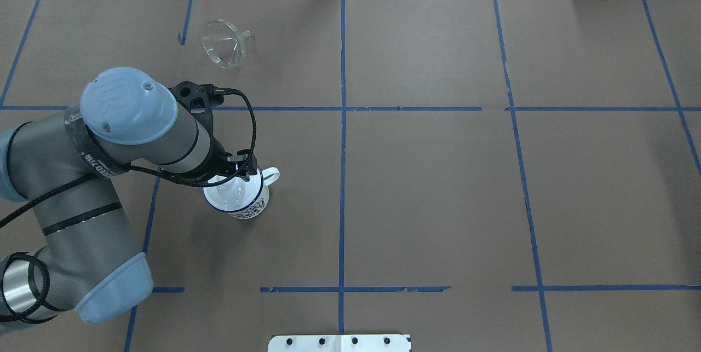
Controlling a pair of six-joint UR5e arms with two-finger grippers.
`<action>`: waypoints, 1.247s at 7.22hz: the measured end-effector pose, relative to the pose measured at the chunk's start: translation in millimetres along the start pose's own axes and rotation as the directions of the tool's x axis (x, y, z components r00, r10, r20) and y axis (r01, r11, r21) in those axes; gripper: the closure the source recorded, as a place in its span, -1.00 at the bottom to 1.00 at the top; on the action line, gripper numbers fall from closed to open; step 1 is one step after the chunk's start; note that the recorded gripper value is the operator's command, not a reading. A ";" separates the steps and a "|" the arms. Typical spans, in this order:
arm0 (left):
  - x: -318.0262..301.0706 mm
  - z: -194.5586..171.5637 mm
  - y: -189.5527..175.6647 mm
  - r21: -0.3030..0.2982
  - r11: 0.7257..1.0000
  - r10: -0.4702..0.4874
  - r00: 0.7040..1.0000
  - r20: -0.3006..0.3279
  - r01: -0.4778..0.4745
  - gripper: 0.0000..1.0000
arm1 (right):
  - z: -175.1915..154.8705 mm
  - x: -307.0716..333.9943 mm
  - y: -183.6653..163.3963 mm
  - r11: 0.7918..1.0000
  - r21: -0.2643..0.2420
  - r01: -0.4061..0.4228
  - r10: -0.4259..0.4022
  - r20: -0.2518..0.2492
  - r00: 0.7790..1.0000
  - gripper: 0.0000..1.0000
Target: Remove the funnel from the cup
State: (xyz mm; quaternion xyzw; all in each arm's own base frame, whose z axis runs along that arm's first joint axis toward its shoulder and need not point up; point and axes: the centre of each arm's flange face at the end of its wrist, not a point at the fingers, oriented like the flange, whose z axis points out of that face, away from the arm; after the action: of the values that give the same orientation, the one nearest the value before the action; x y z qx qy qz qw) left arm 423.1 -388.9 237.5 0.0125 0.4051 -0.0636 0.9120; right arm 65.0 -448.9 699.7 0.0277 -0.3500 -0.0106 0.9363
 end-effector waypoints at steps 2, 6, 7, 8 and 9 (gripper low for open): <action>-1.5 -5.1 0.0 0.005 1.000 0.013 1.000 -0.007 -0.013 -1.00 | 0.0 0.0 0.0 1.000 0.000 0.000 0.000 0.000 1.000 -1.00; -92.9 -71.0 -74.7 0.063 0.976 0.212 0.977 -0.016 -0.210 -1.00 | 0.0 0.0 0.0 1.000 0.000 0.000 0.000 0.000 1.000 -1.00; -151.6 -92.2 -106.5 0.071 0.961 0.266 0.964 0.002 -0.266 -1.00 | 0.0 0.0 0.0 1.000 0.000 0.000 0.000 0.000 1.000 -1.00; -222.1 -113.0 -133.7 0.068 0.955 0.289 0.957 0.014 -0.289 -1.00 | 0.0 0.0 0.0 1.000 0.000 0.000 0.000 0.000 1.000 -1.00; -300.1 -127.7 -156.0 0.063 0.950 0.304 0.952 0.033 -0.305 -1.00 | 0.0 0.0 0.0 1.000 0.000 0.000 0.000 0.000 1.000 -1.00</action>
State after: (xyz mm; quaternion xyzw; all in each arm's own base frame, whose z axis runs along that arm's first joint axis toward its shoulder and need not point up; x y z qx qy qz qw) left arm 110.0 -502.3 378.4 0.1046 0.3852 0.0641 0.9146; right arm 65.0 -448.9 699.7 0.0278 -0.3500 -0.0109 0.9363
